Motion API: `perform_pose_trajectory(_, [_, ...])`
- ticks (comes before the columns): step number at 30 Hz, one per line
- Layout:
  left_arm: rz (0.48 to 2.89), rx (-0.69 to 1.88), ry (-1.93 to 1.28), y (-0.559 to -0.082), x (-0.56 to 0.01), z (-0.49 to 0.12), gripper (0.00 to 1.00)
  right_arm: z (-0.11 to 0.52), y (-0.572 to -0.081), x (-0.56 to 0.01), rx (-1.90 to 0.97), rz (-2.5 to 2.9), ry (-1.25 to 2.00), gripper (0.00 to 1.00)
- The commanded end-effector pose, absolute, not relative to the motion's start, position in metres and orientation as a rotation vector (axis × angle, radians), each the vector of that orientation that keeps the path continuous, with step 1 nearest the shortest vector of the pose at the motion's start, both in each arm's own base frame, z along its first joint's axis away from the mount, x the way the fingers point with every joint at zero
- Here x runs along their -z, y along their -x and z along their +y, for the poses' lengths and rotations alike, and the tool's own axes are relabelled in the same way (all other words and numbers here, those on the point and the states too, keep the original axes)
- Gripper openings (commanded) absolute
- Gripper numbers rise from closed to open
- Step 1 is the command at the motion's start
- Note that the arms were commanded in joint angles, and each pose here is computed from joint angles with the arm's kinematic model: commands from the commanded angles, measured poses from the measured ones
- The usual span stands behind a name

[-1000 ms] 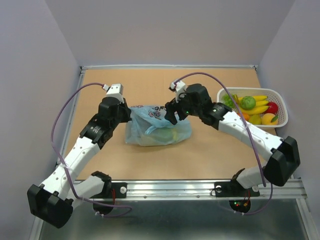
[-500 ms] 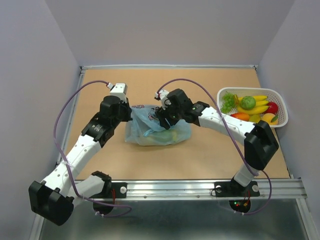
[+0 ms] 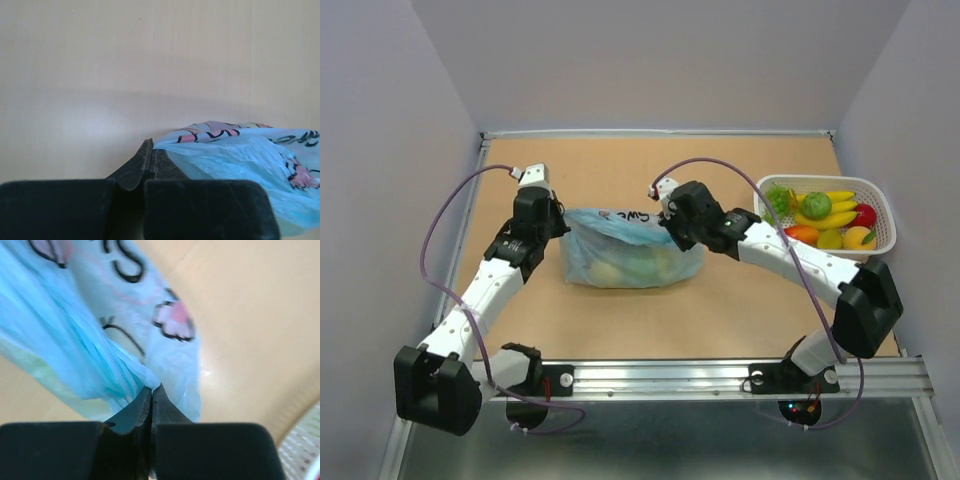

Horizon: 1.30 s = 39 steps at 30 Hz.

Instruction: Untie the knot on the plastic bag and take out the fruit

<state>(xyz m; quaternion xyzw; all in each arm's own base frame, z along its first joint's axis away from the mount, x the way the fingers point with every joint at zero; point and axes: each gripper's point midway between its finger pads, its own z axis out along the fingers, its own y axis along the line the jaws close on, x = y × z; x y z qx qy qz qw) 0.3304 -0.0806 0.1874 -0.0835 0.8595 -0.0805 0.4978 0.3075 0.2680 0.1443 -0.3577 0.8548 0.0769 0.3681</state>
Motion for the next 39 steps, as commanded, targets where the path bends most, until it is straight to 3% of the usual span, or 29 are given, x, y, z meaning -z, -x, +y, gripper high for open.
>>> perform_pose_trajectory(1, [2.014,0.175,0.361,-0.357,-0.193,-0.053,0.0,0.223,-0.346,-0.23,0.017,2.03,0.653,0.01])
perform_pose_trajectory(4, [2.001,0.218,0.45,-0.37,-0.189,-0.039,0.0,0.206,-0.355,-0.284,-0.013,1.902,0.458,0.01])
perform_pose_trajectory(9, [1.97,0.26,0.442,-0.392,-0.206,-0.042,0.0,0.193,-0.338,-0.317,-0.181,1.753,0.224,0.01])
perform_pose_trajectory(13, [1.941,0.318,0.379,-0.403,-0.228,-0.053,0.0,0.215,-0.319,-0.273,-0.364,1.833,0.255,0.01])
perform_pose_trajectory(15, [1.928,0.378,0.328,-0.401,-0.24,-0.063,0.11,0.216,-0.309,-0.245,-0.409,1.892,0.249,0.01])
perform_pose_trajectory(16, [1.906,0.396,0.31,-0.397,-0.25,-0.065,0.24,0.215,-0.304,-0.229,-0.413,1.924,0.25,0.01])
perform_pose_trajectory(18, [1.883,0.453,0.266,-0.389,-0.262,-0.075,0.41,0.216,-0.299,-0.222,-0.442,1.942,0.226,0.01])
perform_pose_trajectory(19, [1.851,0.483,0.245,-0.379,-0.275,-0.079,0.61,0.215,-0.297,-0.223,-0.455,1.937,0.223,0.01])
perform_pose_trajectory(24, [1.828,0.553,0.173,-0.335,-0.292,-0.116,0.92,0.217,-0.3,-0.227,-0.45,1.924,0.237,0.01])
perform_pose_trajectory(33, [2.028,0.651,0.285,-0.271,-0.216,-0.176,0.93,0.227,-0.313,-0.233,-0.434,1.902,0.271,0.01])
perform_pose_trajectory(39, [2.054,0.636,0.392,-0.265,-0.172,-0.183,0.91,0.234,-0.317,-0.23,-0.442,1.908,0.298,0.01])
